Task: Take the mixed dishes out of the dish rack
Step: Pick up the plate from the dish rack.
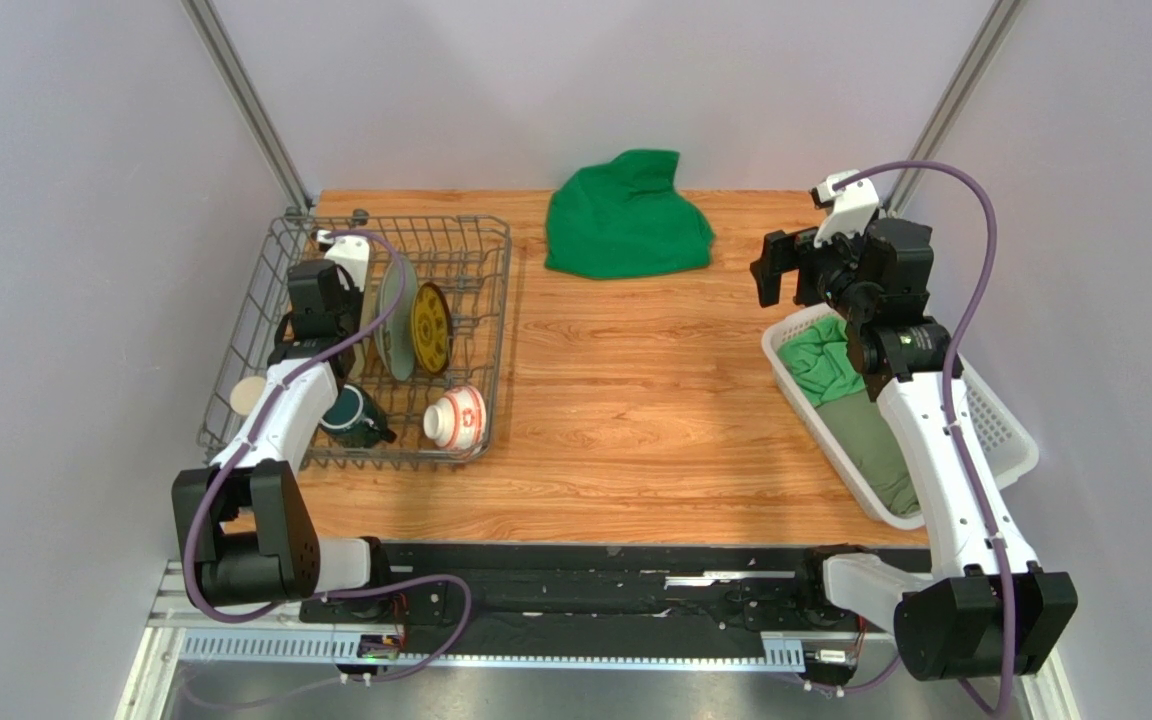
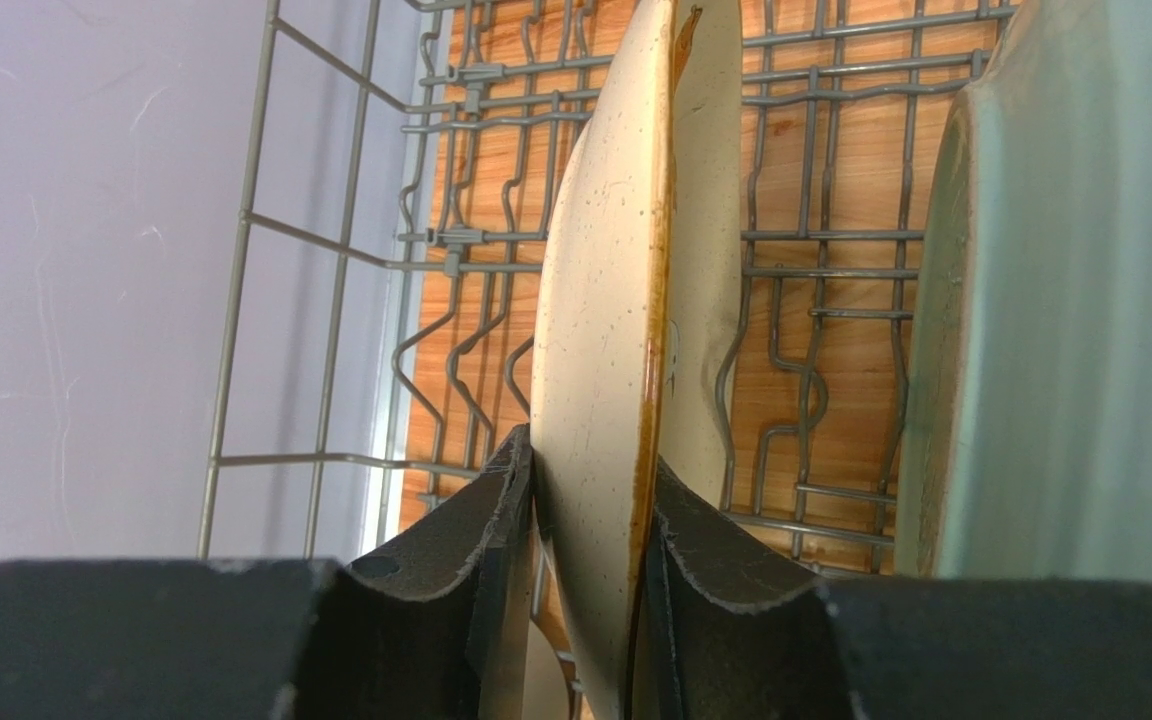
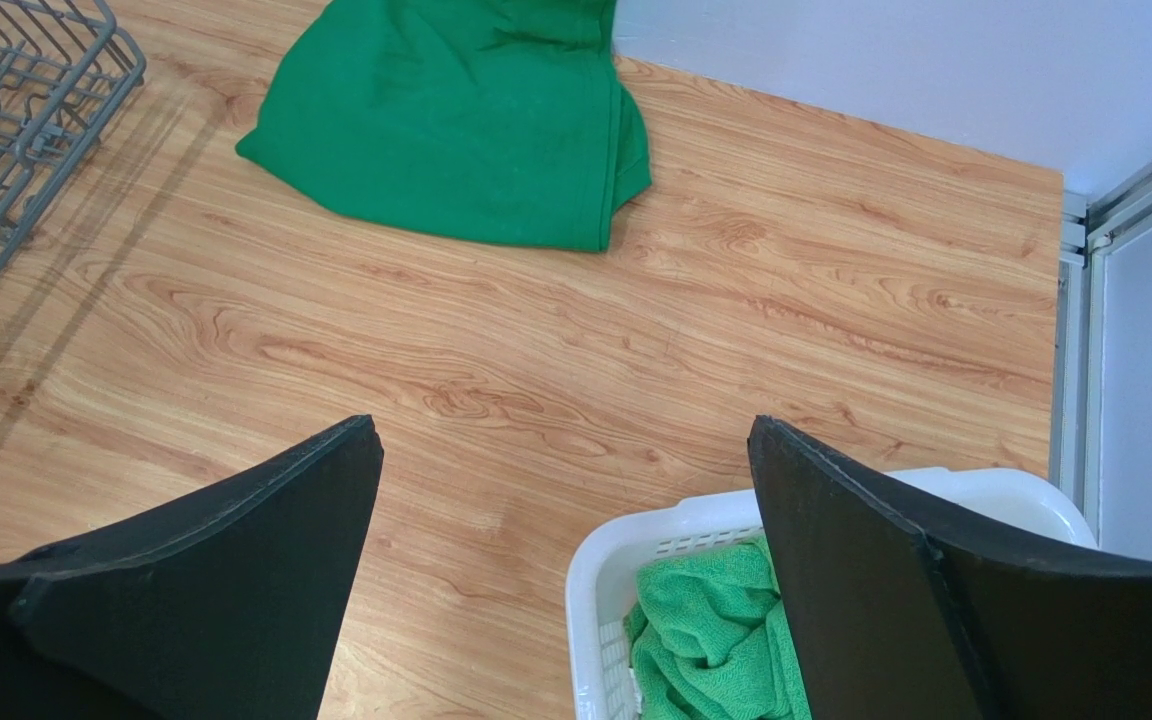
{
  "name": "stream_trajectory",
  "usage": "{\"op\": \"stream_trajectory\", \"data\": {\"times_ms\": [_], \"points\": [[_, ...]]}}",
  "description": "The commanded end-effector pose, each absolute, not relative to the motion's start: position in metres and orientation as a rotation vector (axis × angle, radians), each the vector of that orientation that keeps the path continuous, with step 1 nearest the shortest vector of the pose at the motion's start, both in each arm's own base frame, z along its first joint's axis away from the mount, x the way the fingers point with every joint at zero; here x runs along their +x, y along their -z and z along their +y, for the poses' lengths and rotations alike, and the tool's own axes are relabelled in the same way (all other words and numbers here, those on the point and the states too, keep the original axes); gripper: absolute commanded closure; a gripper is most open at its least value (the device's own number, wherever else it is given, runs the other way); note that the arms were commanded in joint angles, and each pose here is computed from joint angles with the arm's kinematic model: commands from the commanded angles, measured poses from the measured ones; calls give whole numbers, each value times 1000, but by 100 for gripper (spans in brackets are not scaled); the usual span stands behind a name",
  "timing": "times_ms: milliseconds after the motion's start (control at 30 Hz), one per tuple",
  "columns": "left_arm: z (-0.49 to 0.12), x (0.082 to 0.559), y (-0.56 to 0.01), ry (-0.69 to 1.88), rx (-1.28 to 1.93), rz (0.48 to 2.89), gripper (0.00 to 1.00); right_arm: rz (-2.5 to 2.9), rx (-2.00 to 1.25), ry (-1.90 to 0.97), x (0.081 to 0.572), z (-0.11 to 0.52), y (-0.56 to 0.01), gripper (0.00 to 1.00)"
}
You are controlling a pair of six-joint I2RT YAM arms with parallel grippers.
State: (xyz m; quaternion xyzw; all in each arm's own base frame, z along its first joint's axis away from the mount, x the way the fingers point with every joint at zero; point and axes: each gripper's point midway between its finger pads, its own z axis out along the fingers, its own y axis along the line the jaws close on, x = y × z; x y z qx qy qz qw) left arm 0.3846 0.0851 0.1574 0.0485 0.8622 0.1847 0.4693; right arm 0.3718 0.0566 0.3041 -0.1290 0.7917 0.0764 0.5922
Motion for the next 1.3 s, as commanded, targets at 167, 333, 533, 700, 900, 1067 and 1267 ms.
{"op": "stream_trajectory", "data": {"times_ms": [167, 333, 533, 700, 900, 1067, 1267], "points": [[84, 390, -201, -404, -1, 2007, 100, 1782, -337, -177, 376, 60, -325, 1], [88, 387, -211, -430, -19, 1983, 100, 1788, -342, -182, 377, 61, -322, 1], [93, 386, -224, -472, -15, 1969, 100, 1801, -346, -186, 378, 62, -319, 1], [98, 387, -228, -504, -10, 1962, 100, 1801, -352, -188, 378, 62, -318, 1], [99, 391, -241, -515, -11, 1946, 100, 1806, -355, -189, 380, 62, -316, 1], [98, 393, -251, -503, -20, 1934, 100, 1812, -360, -195, 380, 64, -315, 1], [97, 395, -266, -491, -37, 1920, 100, 1812, -363, -195, 380, 63, -315, 1]]}}
